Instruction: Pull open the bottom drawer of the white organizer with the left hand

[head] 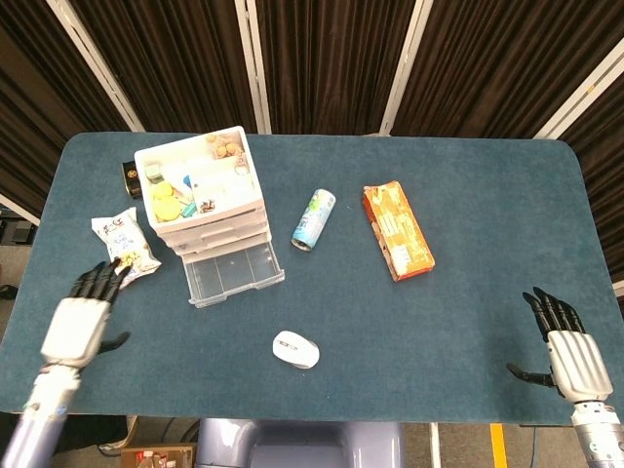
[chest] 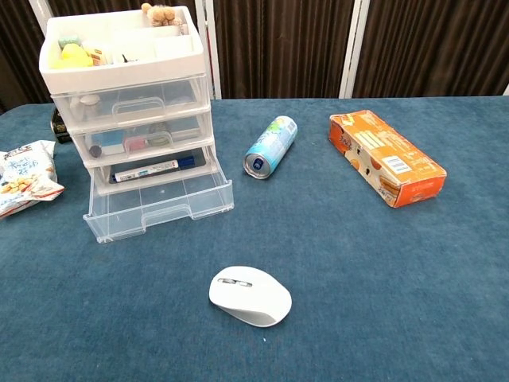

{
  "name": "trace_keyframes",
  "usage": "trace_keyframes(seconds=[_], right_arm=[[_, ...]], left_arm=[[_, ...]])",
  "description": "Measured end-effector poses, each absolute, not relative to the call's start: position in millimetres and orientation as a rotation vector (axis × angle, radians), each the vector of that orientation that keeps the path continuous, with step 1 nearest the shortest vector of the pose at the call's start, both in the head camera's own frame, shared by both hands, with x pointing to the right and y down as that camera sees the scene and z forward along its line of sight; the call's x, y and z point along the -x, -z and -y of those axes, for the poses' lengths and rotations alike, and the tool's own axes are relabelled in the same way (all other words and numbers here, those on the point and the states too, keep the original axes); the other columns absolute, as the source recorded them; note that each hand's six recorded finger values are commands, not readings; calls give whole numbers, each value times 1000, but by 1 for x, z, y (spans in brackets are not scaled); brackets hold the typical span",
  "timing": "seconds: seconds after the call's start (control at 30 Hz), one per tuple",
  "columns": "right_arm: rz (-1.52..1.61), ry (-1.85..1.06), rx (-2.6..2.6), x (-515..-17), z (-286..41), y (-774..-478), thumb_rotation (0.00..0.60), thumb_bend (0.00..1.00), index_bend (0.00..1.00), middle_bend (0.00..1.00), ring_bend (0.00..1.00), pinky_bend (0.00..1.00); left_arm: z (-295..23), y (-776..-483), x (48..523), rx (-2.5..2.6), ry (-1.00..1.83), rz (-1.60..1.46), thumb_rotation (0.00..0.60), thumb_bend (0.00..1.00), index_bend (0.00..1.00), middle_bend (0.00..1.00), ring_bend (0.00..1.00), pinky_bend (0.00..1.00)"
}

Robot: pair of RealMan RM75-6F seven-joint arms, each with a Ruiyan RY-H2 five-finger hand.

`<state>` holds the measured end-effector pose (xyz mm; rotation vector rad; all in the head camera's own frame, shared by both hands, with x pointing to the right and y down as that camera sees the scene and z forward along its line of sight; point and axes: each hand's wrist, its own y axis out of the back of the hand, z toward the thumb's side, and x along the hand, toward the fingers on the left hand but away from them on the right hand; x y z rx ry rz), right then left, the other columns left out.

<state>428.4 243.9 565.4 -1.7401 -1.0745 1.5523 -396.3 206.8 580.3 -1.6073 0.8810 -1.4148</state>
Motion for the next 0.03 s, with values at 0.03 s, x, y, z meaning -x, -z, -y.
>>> trace_keyframes(seconds=[0.03], right_arm=[[1071,-1552,1737,-429,-244,-565,600,109,0,0,0,63]], left_arm=[[-209,-576,404,1589,1414,-889,600,78,56,3,0,126]])
